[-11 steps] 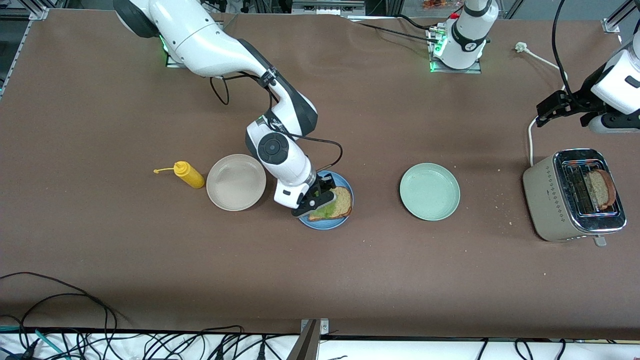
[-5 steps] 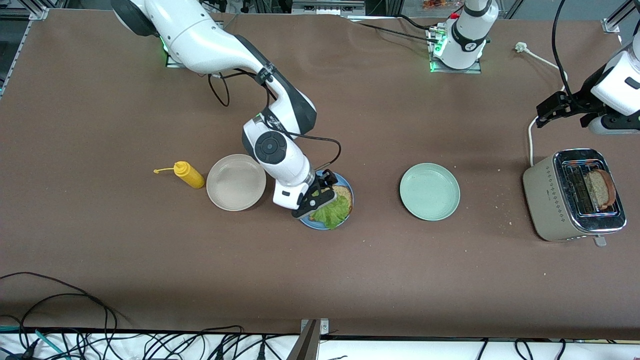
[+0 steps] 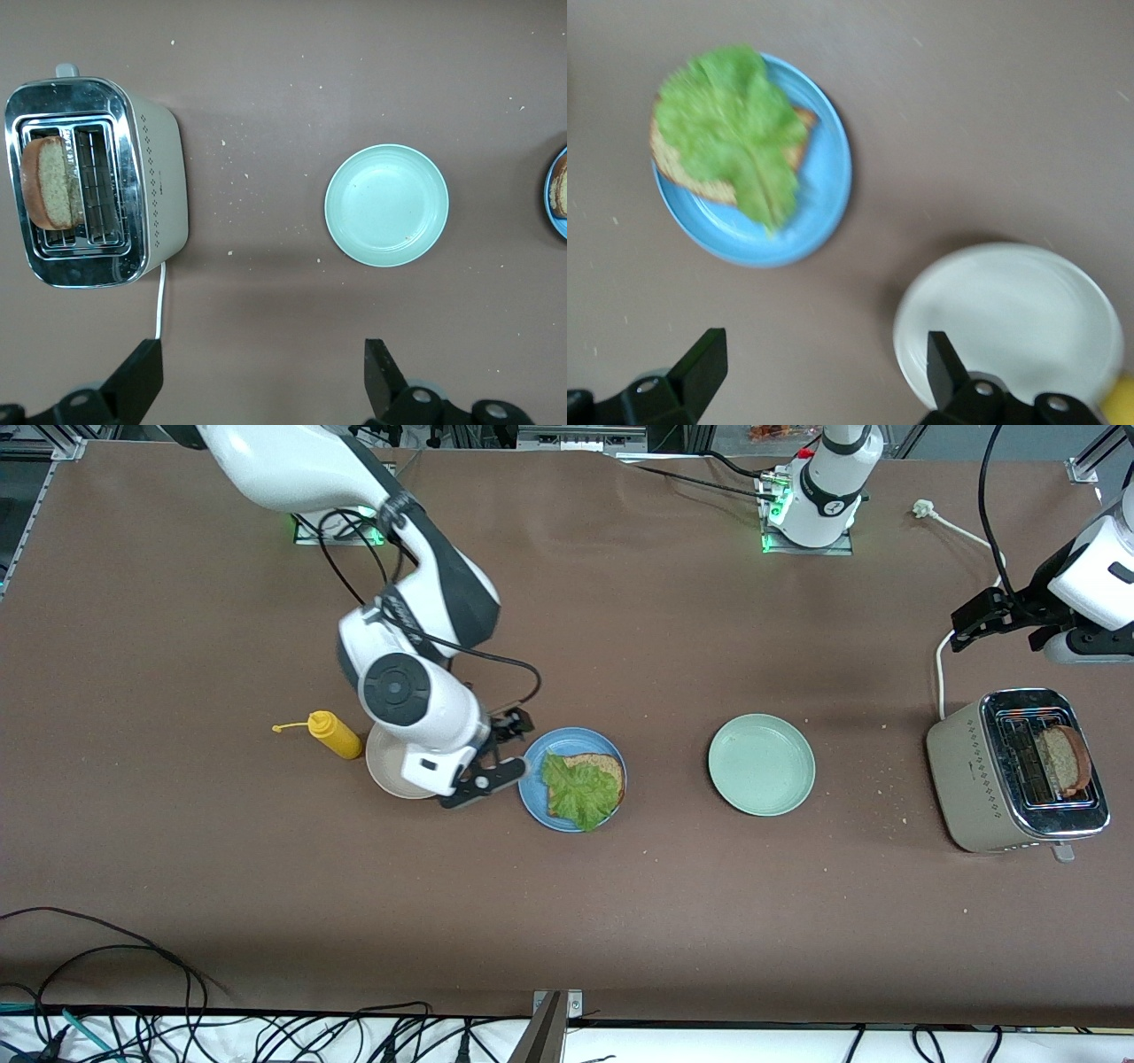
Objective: Make sandwich in blue plate with both arms
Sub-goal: 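Open the right gripper and raise it off the lettuce, then move the right gripper to the yellow mustard bottle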
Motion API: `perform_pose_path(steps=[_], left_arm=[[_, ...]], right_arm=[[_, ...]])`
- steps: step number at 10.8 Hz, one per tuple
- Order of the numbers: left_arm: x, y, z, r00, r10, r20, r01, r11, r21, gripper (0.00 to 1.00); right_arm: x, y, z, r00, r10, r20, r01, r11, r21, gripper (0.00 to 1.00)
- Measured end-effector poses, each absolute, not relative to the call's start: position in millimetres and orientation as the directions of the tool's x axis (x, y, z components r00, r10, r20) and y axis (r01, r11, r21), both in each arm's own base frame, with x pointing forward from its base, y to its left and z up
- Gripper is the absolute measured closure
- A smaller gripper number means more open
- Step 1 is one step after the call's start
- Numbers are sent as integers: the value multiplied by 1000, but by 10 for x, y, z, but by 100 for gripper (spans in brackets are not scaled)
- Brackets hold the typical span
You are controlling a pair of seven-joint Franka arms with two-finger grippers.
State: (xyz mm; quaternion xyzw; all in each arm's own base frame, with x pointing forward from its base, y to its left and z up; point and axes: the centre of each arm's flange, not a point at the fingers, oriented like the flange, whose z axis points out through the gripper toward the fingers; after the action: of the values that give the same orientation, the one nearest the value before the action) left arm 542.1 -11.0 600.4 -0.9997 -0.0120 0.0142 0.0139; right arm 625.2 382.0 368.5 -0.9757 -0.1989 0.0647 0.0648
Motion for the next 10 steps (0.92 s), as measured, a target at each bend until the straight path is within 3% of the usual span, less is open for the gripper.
perform_pose_path(steps=[5,10], left_arm=[[5427,-108,6005,999,25,-28,24,-999,-28,0],[5429,-103,6006,999,26,-27,25,-999,-28,0]], right_arm=[[5921,2465,4317,912,319,-258,337,-941,31,0],[5615,432,4251,828,498,-257,498,-864,-72,0]])
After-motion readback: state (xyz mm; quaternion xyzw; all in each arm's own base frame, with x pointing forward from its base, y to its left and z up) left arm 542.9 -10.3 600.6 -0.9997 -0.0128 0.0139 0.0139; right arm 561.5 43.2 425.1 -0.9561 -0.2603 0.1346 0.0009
